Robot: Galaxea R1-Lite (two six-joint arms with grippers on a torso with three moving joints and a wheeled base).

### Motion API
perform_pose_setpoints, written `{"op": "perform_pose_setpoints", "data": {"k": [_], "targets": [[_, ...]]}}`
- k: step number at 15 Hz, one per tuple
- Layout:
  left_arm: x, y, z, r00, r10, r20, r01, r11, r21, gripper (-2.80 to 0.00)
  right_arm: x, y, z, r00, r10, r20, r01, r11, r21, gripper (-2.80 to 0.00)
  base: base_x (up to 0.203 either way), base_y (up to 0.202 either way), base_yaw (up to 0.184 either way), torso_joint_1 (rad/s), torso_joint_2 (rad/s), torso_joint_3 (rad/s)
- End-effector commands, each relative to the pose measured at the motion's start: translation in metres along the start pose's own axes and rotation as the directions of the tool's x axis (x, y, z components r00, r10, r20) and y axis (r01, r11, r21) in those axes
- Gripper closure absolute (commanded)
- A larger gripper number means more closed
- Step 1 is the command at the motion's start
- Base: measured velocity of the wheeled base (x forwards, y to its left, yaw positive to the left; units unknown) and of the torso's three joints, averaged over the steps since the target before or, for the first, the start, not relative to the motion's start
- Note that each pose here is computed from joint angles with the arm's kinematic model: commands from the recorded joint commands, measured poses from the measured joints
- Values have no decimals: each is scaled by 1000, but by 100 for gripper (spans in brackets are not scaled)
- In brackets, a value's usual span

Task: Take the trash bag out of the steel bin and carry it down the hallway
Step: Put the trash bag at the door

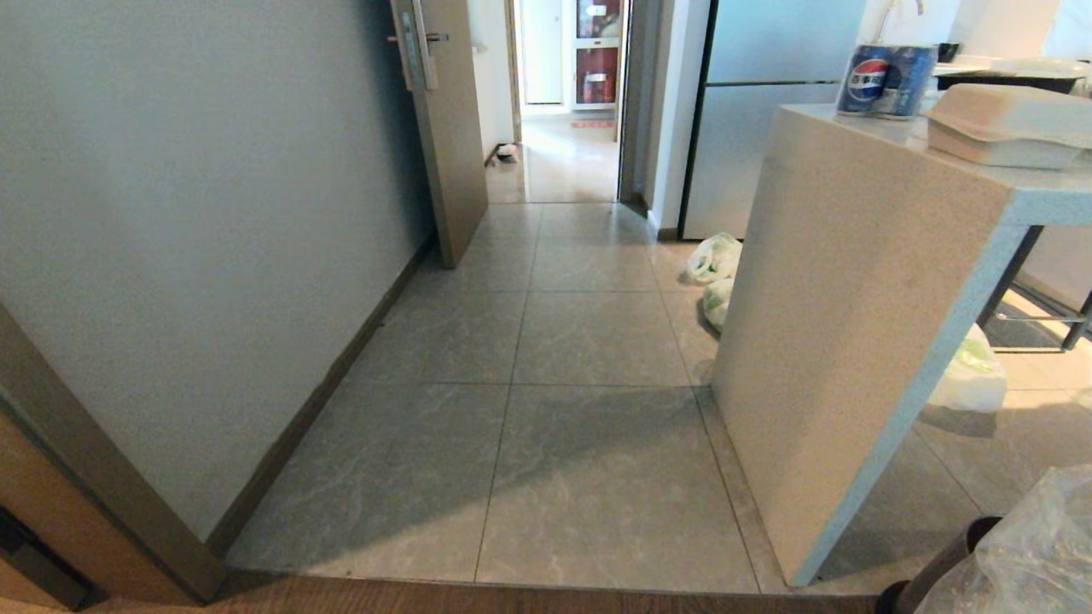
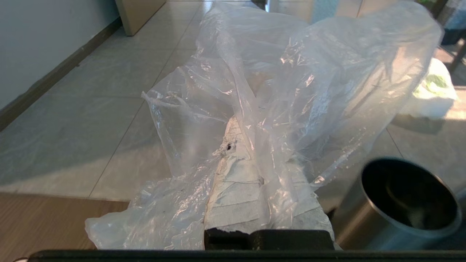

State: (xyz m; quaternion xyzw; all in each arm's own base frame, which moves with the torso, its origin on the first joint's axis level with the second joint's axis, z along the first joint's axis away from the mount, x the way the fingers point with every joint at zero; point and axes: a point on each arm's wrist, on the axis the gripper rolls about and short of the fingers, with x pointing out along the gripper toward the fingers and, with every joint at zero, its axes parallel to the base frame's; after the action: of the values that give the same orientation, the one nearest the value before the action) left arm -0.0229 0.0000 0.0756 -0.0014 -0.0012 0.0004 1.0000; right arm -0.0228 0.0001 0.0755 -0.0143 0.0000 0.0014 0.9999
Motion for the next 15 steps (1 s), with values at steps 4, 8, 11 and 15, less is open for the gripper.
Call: {"op": "perform_pose_setpoints", "data": {"k": [4, 8, 11, 15], "targets": [[0, 0, 0, 1000, 1, -1, -1, 1000, 0, 0, 0, 0, 0, 1000, 0, -2, 0, 1000, -1, 0, 191, 0, 1, 2, 4, 7], [0, 0, 0, 1000, 1, -1, -1, 1000, 0, 0, 0, 0, 0, 1000, 0, -2, 0, 1000, -1, 0, 190, 0, 1, 1, 1, 0], [0, 0, 0, 1000, 1, -1, -1, 1000, 0, 0, 0, 0, 0, 1000, 0, -2, 0, 1000, -1, 0, 192, 0, 0, 2, 4, 1], [0, 0, 0, 1000, 1, -1, -1, 1000, -2, 0, 0, 0, 0, 1000, 0, -2, 0, 1000, -1, 0, 191, 0, -1, 1, 4, 1]]}}
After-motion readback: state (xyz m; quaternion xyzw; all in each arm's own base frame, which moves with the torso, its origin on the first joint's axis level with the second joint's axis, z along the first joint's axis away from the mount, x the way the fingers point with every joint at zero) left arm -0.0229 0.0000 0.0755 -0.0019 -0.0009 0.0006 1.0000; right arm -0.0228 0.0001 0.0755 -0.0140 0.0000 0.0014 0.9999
